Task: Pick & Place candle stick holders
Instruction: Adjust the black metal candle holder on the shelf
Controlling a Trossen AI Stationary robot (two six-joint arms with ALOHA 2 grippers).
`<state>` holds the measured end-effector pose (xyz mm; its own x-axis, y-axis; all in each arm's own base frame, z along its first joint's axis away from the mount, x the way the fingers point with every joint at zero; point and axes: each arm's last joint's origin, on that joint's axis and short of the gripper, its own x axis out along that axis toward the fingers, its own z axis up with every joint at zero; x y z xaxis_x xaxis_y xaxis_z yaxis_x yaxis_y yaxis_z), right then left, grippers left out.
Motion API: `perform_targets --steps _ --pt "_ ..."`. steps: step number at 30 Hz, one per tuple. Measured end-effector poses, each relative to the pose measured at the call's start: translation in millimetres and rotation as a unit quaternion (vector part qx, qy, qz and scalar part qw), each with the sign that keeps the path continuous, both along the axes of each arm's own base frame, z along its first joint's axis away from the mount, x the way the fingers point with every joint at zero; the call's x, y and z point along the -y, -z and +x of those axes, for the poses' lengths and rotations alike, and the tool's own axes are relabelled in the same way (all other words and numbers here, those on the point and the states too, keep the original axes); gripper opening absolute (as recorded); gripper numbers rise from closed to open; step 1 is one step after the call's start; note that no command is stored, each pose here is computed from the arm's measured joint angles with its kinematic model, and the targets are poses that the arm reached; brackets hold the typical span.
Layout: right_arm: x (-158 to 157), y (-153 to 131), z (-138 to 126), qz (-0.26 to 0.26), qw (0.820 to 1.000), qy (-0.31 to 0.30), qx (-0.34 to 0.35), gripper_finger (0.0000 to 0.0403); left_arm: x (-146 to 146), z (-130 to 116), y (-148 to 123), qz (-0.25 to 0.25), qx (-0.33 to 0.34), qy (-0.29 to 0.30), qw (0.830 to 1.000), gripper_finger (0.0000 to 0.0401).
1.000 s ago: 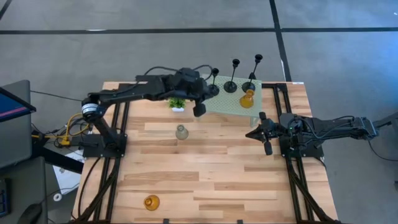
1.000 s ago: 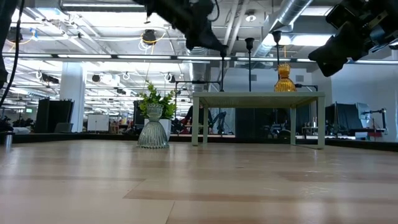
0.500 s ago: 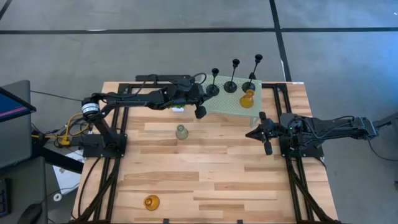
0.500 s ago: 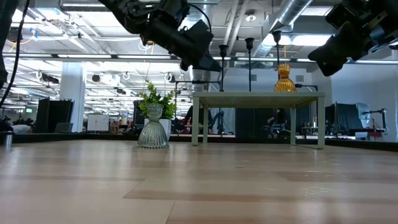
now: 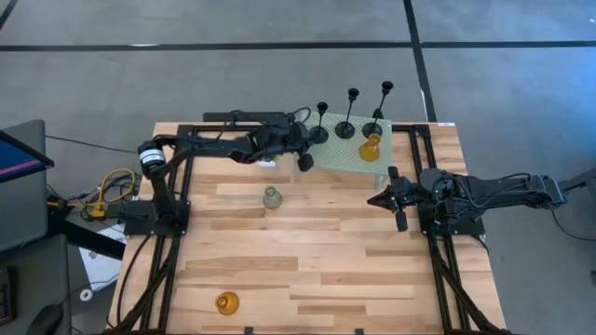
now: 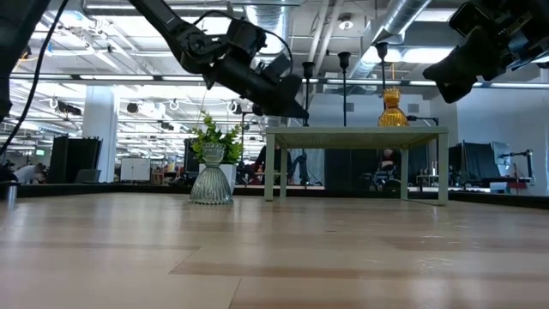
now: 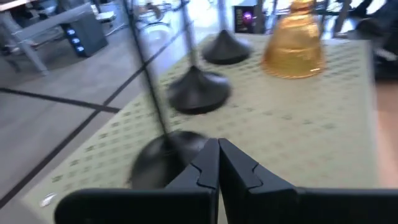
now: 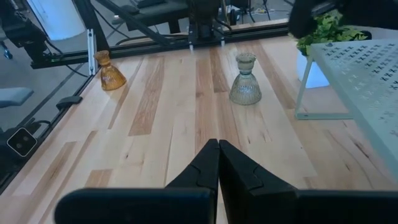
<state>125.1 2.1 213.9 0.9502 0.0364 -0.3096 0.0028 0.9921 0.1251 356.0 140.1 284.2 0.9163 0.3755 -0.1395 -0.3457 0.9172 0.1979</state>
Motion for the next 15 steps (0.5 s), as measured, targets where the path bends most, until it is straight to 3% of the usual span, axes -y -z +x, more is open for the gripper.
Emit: perform_targets --steps 15 --pt "0.2 0.2 0.0 -0.002 1.000 0.002 -0.001 0.0000 -8.7 -2.5 -5.5 0.007 0.031 0.009 0.999 0.0001"
